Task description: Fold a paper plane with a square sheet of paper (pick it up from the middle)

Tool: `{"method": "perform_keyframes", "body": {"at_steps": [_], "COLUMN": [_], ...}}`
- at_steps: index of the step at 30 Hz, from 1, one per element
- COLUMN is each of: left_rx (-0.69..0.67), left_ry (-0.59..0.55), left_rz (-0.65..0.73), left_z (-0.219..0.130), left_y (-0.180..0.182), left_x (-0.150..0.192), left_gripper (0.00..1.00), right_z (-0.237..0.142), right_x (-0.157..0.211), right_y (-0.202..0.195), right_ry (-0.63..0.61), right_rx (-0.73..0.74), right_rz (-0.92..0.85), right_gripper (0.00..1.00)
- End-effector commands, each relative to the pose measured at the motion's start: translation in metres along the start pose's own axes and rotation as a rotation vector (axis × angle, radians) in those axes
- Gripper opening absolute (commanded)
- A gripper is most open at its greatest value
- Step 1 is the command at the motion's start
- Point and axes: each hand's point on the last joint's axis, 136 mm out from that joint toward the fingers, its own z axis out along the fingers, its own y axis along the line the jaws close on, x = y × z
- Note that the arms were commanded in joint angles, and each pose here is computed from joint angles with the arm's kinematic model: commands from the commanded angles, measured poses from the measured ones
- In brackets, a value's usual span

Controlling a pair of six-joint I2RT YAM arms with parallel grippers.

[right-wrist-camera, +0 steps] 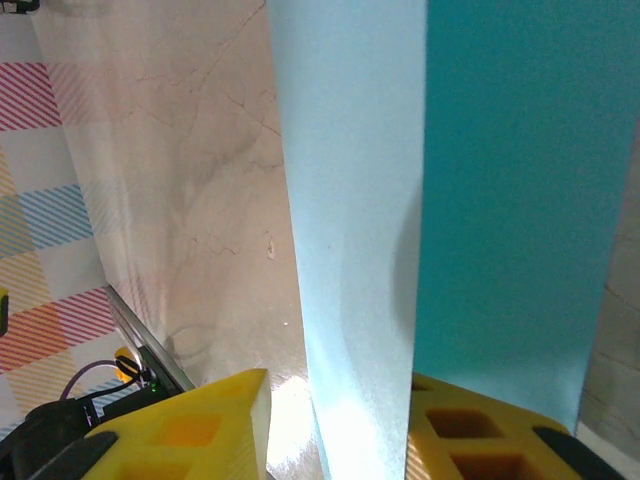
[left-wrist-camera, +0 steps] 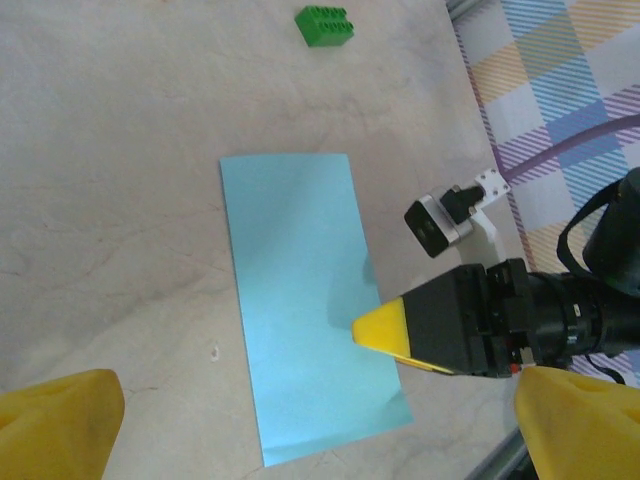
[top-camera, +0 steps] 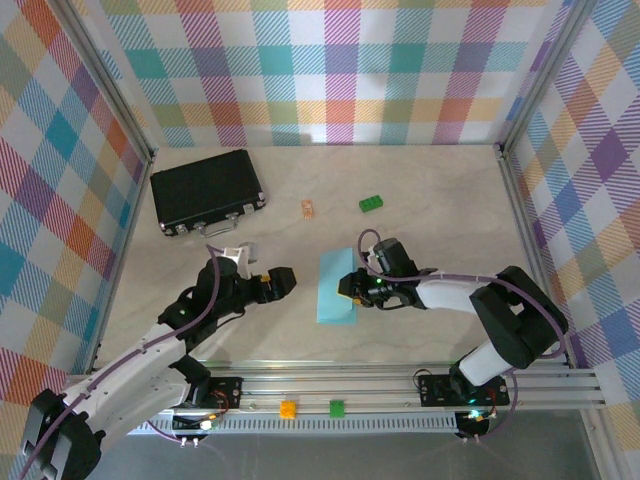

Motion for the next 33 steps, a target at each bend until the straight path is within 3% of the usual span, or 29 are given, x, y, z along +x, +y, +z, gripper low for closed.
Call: {"method": "perform_keyframes", "body": {"at_steps": [1, 14, 25, 33], "left_rx": [0.063, 0.095, 0.009, -0.038], "left_ry": [0.027, 0.141, 0.182, 0.185], "left_rz": [-0.03, -0.067, -0.031, 0.015], "left_z": [0.001, 0.012, 0.017, 0.027], "left_y": [-0.008, -0.007, 0.002, -0.001], "left_x": [0.005, 0.029, 0.042, 0.044], "left_gripper": [1.0, 1.0, 1.0, 1.0], "right_z": [-0.005, -0.006, 0.0, -0.001], "right_x": [-0.002, -0.021, -0.032, -0.033], "right_y": [0.006, 0.012, 0.005, 0.002], "right_ry": [0.02, 0.01, 0.03, 0.044], "right_rx": [-0.01, -0.047, -0.034, -0.033], "right_rz": [-0.033, -0.041, -0.002, 0.009], "right_gripper": [0.36, 0.34, 0.23, 0.1]}}
